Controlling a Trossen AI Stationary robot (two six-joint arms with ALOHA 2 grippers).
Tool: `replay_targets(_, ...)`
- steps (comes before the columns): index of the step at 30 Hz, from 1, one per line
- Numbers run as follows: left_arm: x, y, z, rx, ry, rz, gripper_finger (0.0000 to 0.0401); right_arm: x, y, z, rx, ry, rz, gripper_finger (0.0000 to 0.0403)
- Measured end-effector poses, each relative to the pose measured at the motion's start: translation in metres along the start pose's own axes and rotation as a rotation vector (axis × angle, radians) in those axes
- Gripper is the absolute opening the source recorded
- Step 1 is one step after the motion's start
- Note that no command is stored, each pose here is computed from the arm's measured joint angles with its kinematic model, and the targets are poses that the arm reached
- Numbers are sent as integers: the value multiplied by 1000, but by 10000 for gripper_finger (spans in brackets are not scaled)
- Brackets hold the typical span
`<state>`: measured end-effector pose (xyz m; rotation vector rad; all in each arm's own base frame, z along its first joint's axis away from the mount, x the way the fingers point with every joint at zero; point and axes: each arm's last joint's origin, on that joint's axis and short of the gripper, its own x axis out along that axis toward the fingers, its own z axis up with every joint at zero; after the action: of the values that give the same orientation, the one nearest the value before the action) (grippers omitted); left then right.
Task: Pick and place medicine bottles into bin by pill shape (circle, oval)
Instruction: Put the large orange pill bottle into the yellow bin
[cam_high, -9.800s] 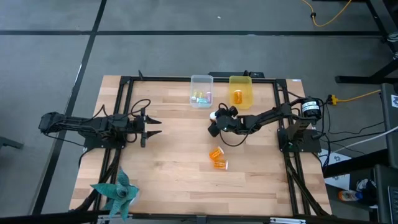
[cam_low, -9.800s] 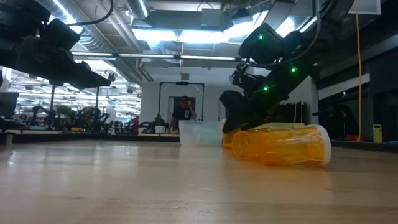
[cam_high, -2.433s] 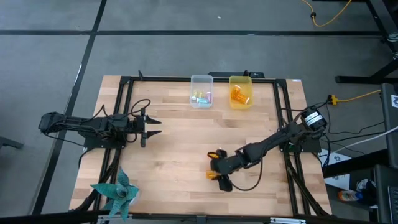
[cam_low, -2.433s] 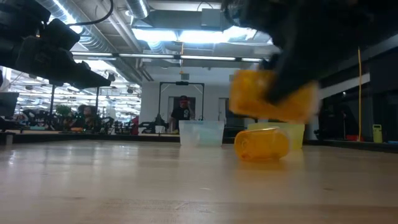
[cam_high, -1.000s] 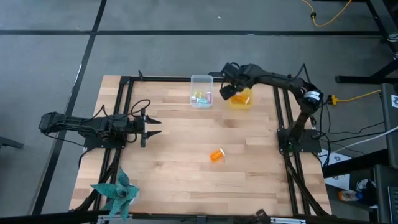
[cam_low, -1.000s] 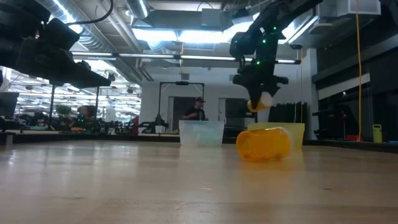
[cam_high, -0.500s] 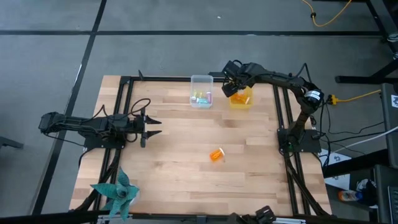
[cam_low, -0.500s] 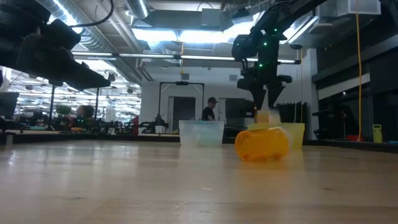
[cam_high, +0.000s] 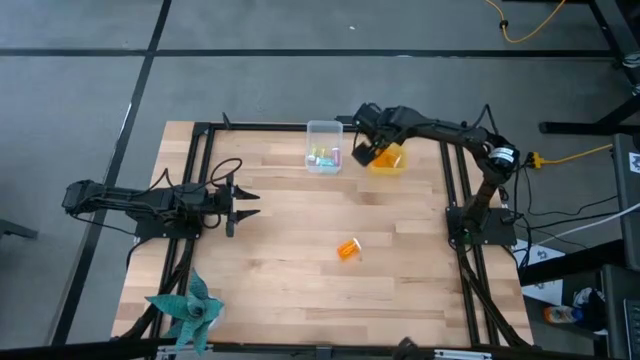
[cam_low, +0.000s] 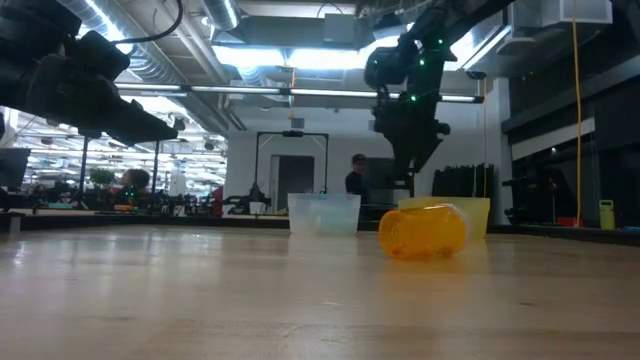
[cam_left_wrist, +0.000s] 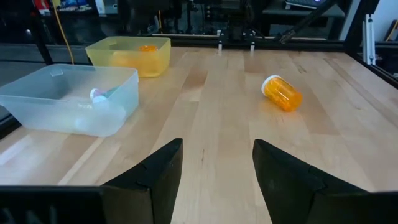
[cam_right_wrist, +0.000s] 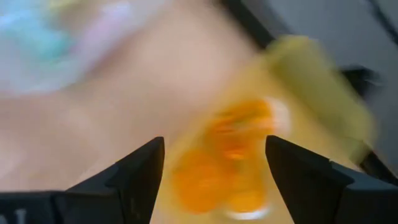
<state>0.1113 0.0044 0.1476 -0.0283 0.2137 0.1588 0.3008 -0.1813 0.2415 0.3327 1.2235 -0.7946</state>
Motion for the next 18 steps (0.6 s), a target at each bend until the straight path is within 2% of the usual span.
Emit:
replay_targets(5, 0, 0, 0, 3, 0, 0, 190, -9, 36, -8, -162, 23, 233, 282)
replay_targets(10, 0, 0, 0, 3, 0, 0, 190, -22, 74, -22, -201, 81, 468, 282)
replay_targets(13, 0, 0, 0, 3, 0, 0, 190, -30, 97, -33, -253, 95, 509, 282)
replay_targets(18, 0, 0, 0, 3, 0, 0, 190, -45, 132, -54, -432, 72, 545, 282)
